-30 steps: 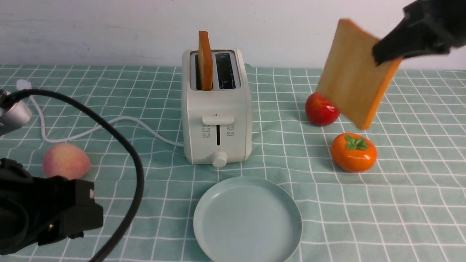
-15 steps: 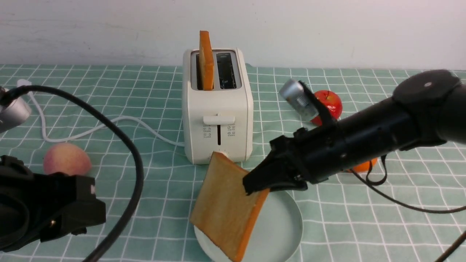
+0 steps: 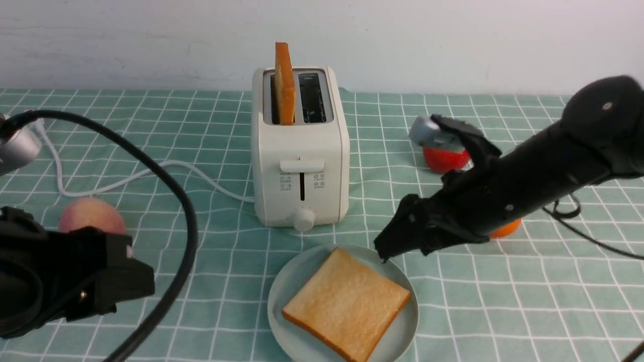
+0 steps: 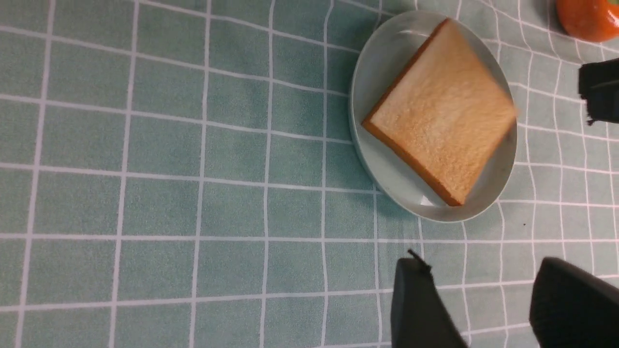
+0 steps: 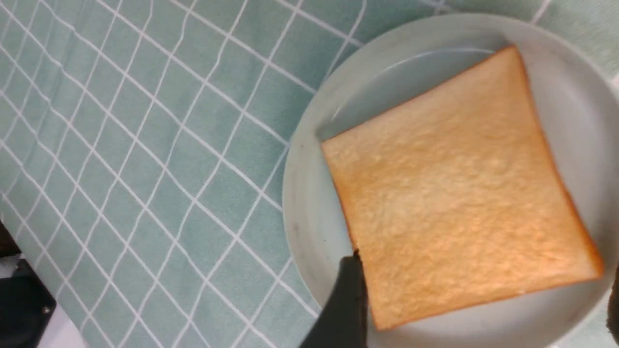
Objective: Take toasted bread from bread machine on blue coffee table place on plate.
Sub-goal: 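Place the held slice of bread on top of the slice on the plate with the right gripper, then reach for a toast slice standing in the toaster with the left gripper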
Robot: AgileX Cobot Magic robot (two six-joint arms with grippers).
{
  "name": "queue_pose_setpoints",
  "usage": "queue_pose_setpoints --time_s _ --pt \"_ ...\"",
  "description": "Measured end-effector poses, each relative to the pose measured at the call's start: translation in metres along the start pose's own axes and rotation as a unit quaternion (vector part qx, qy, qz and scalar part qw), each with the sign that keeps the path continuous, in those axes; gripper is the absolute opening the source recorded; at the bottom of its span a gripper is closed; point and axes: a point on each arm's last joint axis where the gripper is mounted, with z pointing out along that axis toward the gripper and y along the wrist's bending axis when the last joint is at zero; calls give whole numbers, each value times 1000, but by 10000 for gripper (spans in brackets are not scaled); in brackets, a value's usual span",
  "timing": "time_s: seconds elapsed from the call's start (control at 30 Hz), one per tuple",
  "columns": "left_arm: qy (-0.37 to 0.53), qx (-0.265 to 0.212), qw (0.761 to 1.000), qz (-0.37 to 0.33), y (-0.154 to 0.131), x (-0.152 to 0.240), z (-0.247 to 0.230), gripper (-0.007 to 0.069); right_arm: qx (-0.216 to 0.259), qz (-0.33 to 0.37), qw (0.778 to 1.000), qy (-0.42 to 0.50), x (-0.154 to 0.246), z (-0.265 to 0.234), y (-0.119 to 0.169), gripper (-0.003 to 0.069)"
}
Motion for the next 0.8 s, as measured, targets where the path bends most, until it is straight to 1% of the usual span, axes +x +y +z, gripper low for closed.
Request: queue_pose_setpoints --time_s 0.03,0.07,0.1,0.17,0.2,0.3,0.33,0.37,0.43,0.5,0.53,0.57,0.63,0.77,0.8 --pt "-23 -1 1000 12 -2 -6 -3 400 9 -15 1000 -8 -1 -18 11 675" --pt "-29 0 999 14 -3 -8 -4 407 11 -18 1000 -9 -1 -20 12 675" --pt "-56 -1 998 27 -7 -18 -8 463 19 -26 999 -18 0 -37 22 662" --pt "-83 0 996 41 -15 -32 -13 524 31 -35 998 -31 3 -57 33 636" --pt "-90 1 995 44 -20 -40 -14 550 38 -37 998 -38 5 -67 39 620" --pt "-96 -2 994 50 -33 -63 -12 599 60 -43 996 -53 13 -92 52 574" --pt "-96 -5 994 52 -39 -73 -8 608 65 -43 995 -56 16 -99 56 564" --pt "-95 -7 994 54 -40 -75 -7 609 68 -45 995 -58 17 -102 57 562" --pt "-94 -18 994 61 -55 -105 8 617 80 -56 994 -58 26 -119 67 542" --pt "-94 -22 993 63 -60 -116 14 617 85 -62 993 -57 30 -125 70 538" --pt "-93 -26 993 69 -69 -133 28 616 87 -67 992 -58 35 -132 74 536" --pt "-92 -26 993 72 -71 -135 30 616 87 -67 992 -57 35 -132 74 536" --pt "-89 -34 992 87 -87 -153 53 615 87 -72 992 -61 39 -138 79 536" --pt "-108 -54 986 114 -121 -173 95 610 84 -74 992 -52 43 -141 82 536" --pt "-110 -57 985 117 -120 -173 95 610 85 -74 992 -51 43 -141 81 536"
